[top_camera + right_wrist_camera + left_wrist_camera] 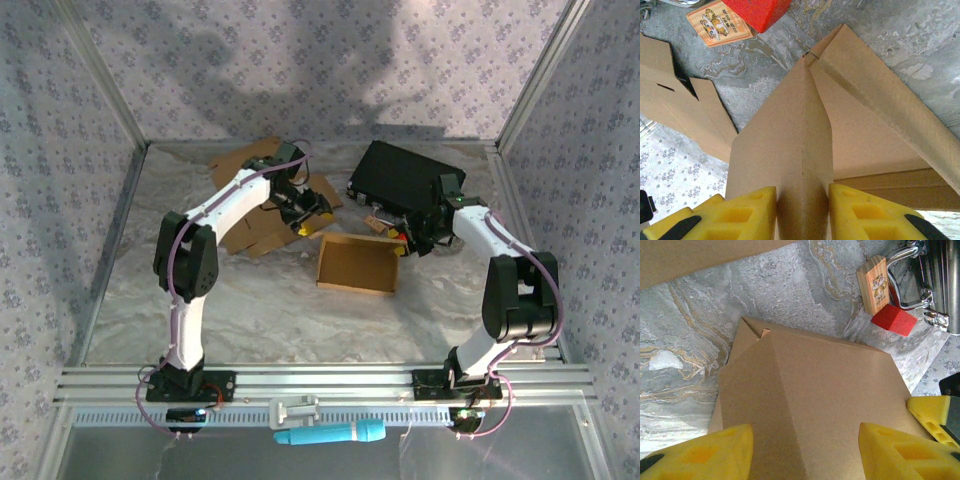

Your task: Fold the paper box

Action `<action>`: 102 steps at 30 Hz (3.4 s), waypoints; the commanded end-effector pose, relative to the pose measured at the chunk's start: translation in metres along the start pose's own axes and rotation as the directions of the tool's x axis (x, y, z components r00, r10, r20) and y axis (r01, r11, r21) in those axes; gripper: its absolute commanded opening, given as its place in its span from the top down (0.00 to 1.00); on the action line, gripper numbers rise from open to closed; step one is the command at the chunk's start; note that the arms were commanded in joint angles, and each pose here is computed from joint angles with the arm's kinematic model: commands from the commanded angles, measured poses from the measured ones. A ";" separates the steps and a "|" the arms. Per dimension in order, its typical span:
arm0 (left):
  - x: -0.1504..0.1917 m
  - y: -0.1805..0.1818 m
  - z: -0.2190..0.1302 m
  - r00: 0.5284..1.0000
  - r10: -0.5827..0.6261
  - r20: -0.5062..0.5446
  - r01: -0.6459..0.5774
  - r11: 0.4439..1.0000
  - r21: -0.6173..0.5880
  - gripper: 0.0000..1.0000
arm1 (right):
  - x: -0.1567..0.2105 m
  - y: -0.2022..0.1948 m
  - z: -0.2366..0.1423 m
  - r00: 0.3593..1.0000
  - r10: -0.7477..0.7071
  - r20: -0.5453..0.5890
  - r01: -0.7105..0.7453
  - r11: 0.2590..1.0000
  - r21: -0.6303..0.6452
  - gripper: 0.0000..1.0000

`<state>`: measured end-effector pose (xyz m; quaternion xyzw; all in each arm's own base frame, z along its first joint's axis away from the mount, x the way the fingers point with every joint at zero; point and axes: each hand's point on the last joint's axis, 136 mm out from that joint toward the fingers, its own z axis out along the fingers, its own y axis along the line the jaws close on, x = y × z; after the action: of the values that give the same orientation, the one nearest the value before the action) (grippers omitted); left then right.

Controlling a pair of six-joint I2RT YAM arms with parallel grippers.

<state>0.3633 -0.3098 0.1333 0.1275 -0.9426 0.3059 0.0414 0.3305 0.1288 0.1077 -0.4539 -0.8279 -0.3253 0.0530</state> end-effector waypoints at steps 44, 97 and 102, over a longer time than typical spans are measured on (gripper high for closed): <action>0.028 -0.026 0.023 0.998 -0.028 -0.049 0.030 0.998 0.061 0.58 | 0.005 0.005 0.001 1.000 -0.003 -0.026 0.003 1.000 -0.003 0.72; 0.052 0.049 0.051 0.995 0.102 -0.014 -0.103 0.982 -0.157 0.62 | 0.012 -0.070 0.008 0.861 -0.507 -0.039 0.476 0.778 0.410 0.60; 0.052 0.033 0.028 0.992 0.125 0.021 -0.121 0.983 -0.141 0.55 | 0.005 -0.092 0.016 0.869 -0.490 -0.067 0.459 0.750 0.476 0.65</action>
<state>0.3058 -0.3200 0.0722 0.0777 -0.9646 0.2489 0.0383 0.2697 0.1156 0.0688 -0.2192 -0.9661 -0.1323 0.0329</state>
